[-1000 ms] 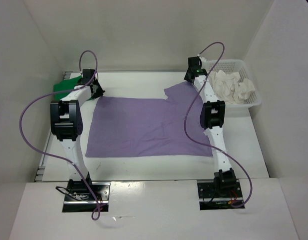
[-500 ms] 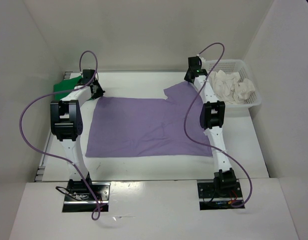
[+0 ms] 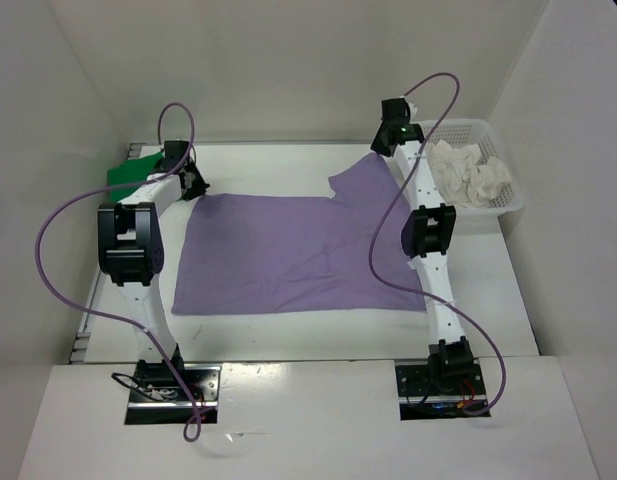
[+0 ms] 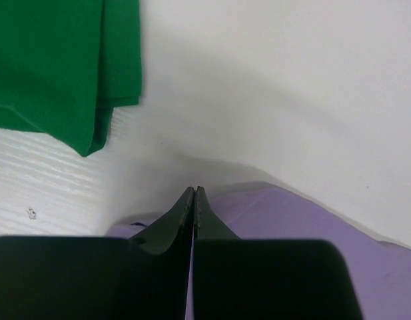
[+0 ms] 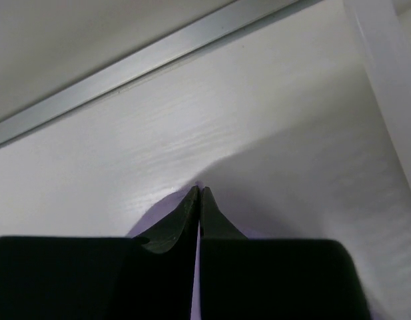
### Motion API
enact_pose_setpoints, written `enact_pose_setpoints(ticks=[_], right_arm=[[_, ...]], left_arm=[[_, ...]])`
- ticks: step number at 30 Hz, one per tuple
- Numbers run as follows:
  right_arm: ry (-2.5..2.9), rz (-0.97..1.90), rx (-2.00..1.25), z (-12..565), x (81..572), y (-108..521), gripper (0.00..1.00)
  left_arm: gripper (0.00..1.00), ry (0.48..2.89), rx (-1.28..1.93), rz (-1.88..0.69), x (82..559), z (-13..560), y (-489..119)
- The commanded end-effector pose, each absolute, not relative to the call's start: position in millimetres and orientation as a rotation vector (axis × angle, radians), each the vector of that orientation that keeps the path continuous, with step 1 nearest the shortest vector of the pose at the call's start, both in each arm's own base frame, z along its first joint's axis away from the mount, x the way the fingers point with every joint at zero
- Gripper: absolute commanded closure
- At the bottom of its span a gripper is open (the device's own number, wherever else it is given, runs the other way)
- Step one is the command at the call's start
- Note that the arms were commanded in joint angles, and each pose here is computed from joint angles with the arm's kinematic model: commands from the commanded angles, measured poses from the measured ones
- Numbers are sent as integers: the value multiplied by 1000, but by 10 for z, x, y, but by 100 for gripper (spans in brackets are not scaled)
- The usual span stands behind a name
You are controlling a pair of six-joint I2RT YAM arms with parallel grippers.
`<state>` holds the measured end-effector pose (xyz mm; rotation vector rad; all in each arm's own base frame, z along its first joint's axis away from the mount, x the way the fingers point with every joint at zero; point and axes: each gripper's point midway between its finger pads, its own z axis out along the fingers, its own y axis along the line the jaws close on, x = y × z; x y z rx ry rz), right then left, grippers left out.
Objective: Fold and stack the t-shirts
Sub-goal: Grap the side of the flattened tshirt furthest away from the robot with both arms, then fold the other side of the tshirt into a rectangle
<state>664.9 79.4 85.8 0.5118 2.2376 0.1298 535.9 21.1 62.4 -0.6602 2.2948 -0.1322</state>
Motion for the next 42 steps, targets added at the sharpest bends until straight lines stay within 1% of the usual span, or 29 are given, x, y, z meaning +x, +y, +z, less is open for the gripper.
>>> enact_pose_setpoints(ticks=[1, 2, 4, 5, 7, 8, 9, 10, 11, 12, 13, 15, 17, 19, 20, 21, 22, 23, 25, 26, 27, 30, 35, 37, 38, 39, 40, 41, 42], right_arm=[[2260, 166, 500, 1533, 6311, 879, 99], [2271, 169, 489, 1592, 6251, 938, 99], [2350, 154, 480, 1459, 6098, 997, 99], [2355, 152, 480, 1539, 6041, 988, 99], [2401, 98, 496, 1498, 5899, 918, 99], [2358, 122, 481, 1822, 5828, 960, 99], [2490, 59, 478, 1379, 5580, 912, 99], [2327, 127, 451, 1531, 5803, 948, 99], [2268, 241, 443, 1676, 5714, 961, 100], [2257, 292, 523, 1690, 5416, 738, 100], [2295, 302, 510, 1583, 5345, 763, 99], [2340, 198, 507, 1497, 5293, 637, 99], [2300, 222, 461, 1591, 5293, 660, 99], [2321, 217, 456, 1535, 5196, 613, 99], [2318, 201, 470, 1539, 5175, 547, 99], [2358, 189, 477, 1386, 5061, 536, 99], [2345, 188, 486, 1439, 4990, 484, 99], [2372, 180, 490, 1296, 4858, 473, 99], [2350, 209, 512, 1401, 4695, 488, 99], [2390, 197, 519, 1256, 4530, 475, 99], [2354, 212, 526, 1387, 4481, 475, 99], [2374, 233, 544, 1389, 4236, 454, 99], [2322, 273, 566, 1730, 3882, 367, 97], [2353, 273, 580, 1692, 3713, 345, 97], [2342, 282, 584, 1761, 3638, 325, 96], [2352, 276, 576, 1757, 3573, 320, 96], [2389, 266, 585, 1700, 3449, 318, 96], [2373, 270, 581, 1793, 3379, 316, 95], [2388, 251, 578, 1768, 3295, 296, 95]], left_arm=[[100, 2224, -652, -153, 5386, 944, 212], [100, 2218, -639, -150, 5386, 990, 215], [100, 2229, -642, -148, 5359, 947, 214], [100, 2226, -641, -148, 5338, 973, 212], [100, 2234, -638, -157, 5292, 962, 194], [100, 2237, -639, -157, 5259, 961, 192], [100, 2240, -627, -151, 5257, 960, 195], [100, 2240, -627, -151, 5257, 960, 195], [100, 2240, -627, -151, 5257, 960, 195], [100, 2240, -627, -151, 5257, 960, 195], [100, 2242, -617, -147, 5255, 959, 199], [100, 2238, -615, -148, 5289, 967, 201], [100, 2246, -617, -137, 5294, 941, 253], [100, 2230, -626, -134, 5347, 985, 314], [100, 2248, -642, -125, 5316, 917, 361], [100, 2248, -642, -125, 5316, 917, 361], [100, 2266, -646, -121, 5246, 855, 355], [100, 2265, -646, -121, 5206, 880, 352], [100, 2246, -641, -125, 5142, 957, 346], [100, 2269, -647, -121, 5043, 875, 338], [100, 2256, -655, -118, 4996, 941, 380], [100, 2260, -656, -117, 4846, 967, 366], [100, 2204, -648, -114, 4645, 1229, 368], [100, 2206, -641, -96, 4571, 1288, 384], [100, 2214, -648, -83, 4543, 1245, 398], [100, 2198, -644, -86, 4521, 1342, 396], [100, 2204, -661, -69, 4486, 1293, 450], [100, 2194, -665, -58, 4458, 1327, 466], [100, 2193, -674, -36, 4396, 1312, 492]])
